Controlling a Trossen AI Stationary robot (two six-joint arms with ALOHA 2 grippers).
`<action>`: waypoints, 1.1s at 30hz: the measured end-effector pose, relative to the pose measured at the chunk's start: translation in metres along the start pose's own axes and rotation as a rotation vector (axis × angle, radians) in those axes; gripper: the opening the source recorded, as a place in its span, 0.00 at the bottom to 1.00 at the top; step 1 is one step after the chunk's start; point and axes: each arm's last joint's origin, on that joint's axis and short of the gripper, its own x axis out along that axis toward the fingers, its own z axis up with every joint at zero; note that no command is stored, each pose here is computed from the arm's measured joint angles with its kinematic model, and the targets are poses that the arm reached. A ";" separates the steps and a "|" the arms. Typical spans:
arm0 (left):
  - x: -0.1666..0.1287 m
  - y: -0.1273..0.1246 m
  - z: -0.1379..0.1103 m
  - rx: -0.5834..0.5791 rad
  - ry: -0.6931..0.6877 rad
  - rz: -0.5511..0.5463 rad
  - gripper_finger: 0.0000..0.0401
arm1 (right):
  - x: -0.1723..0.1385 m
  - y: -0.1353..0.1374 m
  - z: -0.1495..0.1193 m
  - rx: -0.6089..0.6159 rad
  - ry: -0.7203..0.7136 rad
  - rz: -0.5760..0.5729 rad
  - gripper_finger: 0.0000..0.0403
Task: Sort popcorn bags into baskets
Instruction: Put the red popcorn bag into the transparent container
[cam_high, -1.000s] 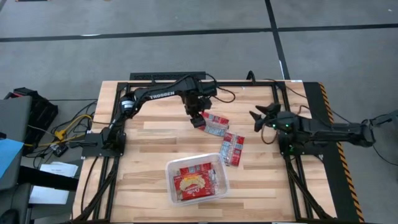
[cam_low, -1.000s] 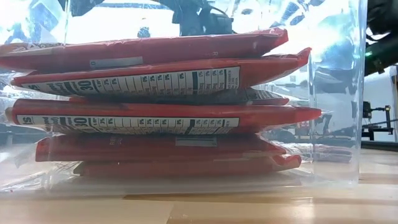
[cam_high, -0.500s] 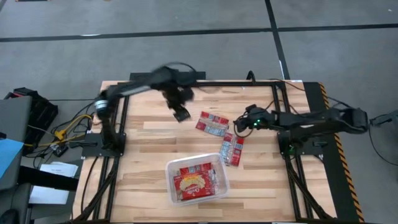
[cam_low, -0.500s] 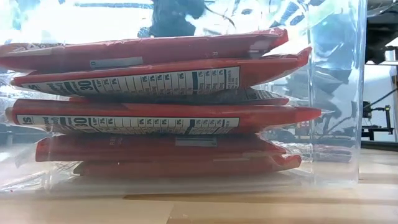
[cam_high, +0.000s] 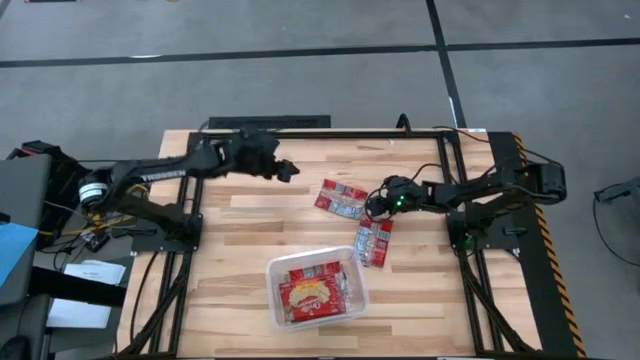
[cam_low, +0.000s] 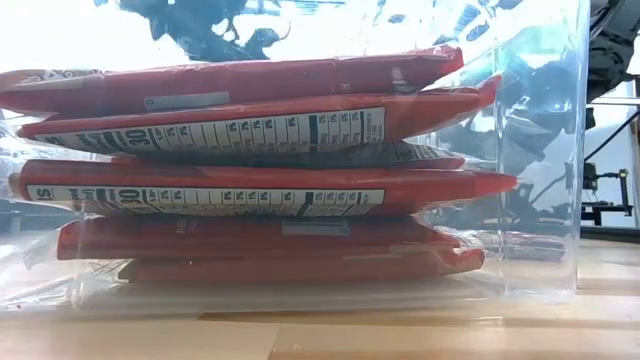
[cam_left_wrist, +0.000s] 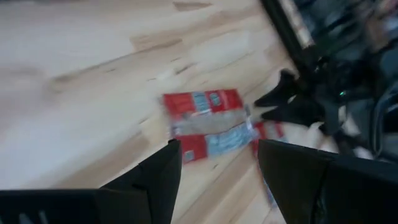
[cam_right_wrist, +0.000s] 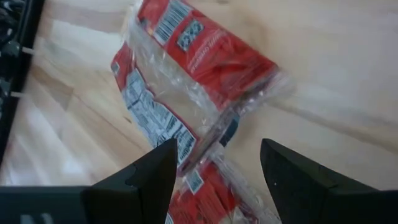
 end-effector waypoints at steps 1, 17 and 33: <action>0.007 0.007 -0.006 -0.031 -0.021 -0.018 0.50 | 0.000 0.000 0.000 0.008 -0.001 0.001 0.63; 0.110 0.067 -0.062 -0.178 0.218 -0.062 0.49 | 0.031 0.014 0.013 -0.013 0.040 -0.046 0.63; 0.124 0.080 -0.074 -0.147 0.211 0.022 0.49 | 0.051 0.039 0.033 -0.154 0.060 0.003 0.63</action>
